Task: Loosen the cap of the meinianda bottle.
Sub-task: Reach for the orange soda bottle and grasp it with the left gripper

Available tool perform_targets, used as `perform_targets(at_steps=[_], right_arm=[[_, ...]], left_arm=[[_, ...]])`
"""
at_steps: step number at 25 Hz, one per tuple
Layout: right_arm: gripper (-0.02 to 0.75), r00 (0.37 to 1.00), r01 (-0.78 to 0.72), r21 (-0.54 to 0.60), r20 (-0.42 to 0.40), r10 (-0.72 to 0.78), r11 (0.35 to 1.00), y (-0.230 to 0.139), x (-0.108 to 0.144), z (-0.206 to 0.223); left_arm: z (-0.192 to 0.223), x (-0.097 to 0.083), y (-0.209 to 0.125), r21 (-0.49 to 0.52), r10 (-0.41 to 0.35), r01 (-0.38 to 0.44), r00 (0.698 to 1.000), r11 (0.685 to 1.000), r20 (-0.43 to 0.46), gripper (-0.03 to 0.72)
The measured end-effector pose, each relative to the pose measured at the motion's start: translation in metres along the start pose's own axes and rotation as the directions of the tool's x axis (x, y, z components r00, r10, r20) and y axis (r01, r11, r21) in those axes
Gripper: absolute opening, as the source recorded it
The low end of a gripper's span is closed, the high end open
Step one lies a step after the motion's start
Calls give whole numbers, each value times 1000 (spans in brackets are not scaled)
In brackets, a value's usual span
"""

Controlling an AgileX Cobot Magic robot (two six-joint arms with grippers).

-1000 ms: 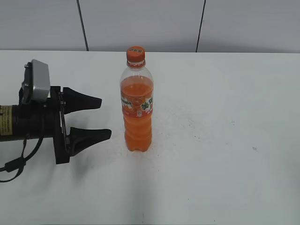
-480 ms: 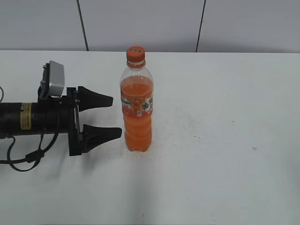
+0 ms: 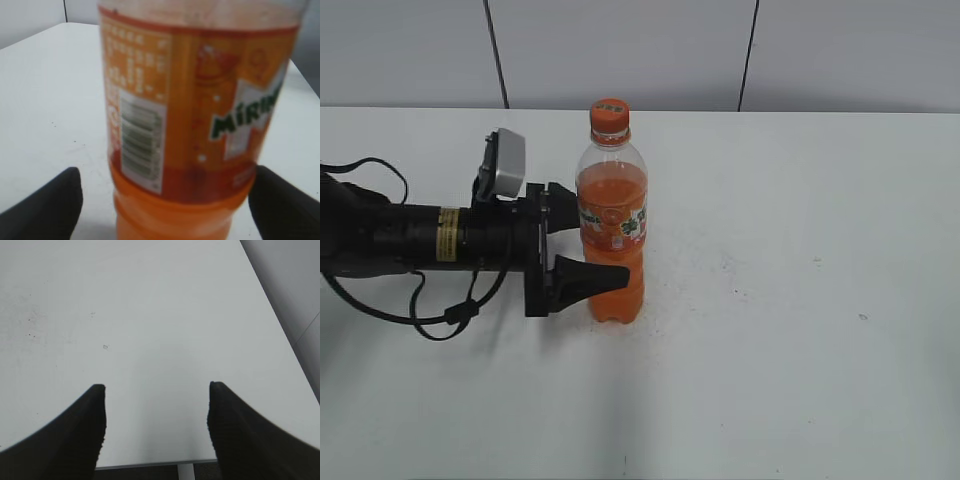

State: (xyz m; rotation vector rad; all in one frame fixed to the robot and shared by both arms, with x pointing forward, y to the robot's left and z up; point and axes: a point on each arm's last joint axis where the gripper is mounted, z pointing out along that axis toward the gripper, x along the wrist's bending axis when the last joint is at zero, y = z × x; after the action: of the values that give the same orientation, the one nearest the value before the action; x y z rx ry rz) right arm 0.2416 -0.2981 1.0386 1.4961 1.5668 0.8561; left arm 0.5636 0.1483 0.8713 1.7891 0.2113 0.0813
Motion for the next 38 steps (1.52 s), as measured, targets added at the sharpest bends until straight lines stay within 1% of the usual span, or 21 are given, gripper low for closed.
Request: perform_targets(at_steps=[5, 10, 18, 21, 38], right_arm=[[481, 1000, 0, 1, 0, 0, 1000, 0, 0, 0], [481, 1000, 0, 0, 0, 0, 1000, 0, 0, 0], [481, 1000, 0, 1, 0, 0, 1000, 0, 0, 0], [481, 1000, 0, 0, 0, 0, 1000, 0, 0, 0], [481, 1000, 0, 0, 0, 0, 1000, 0, 0, 0]], left_arm=[[22, 4, 3, -5, 0, 0, 999, 1000, 52, 587], [29, 3, -2, 1, -17, 17, 997, 1000, 72, 558], [29, 3, -2, 1, -18, 18, 997, 1000, 72, 437], [29, 3, -3, 3, -18, 18, 998, 1000, 66, 406], [28, 4, -3, 2, -18, 18, 998, 1000, 62, 403]])
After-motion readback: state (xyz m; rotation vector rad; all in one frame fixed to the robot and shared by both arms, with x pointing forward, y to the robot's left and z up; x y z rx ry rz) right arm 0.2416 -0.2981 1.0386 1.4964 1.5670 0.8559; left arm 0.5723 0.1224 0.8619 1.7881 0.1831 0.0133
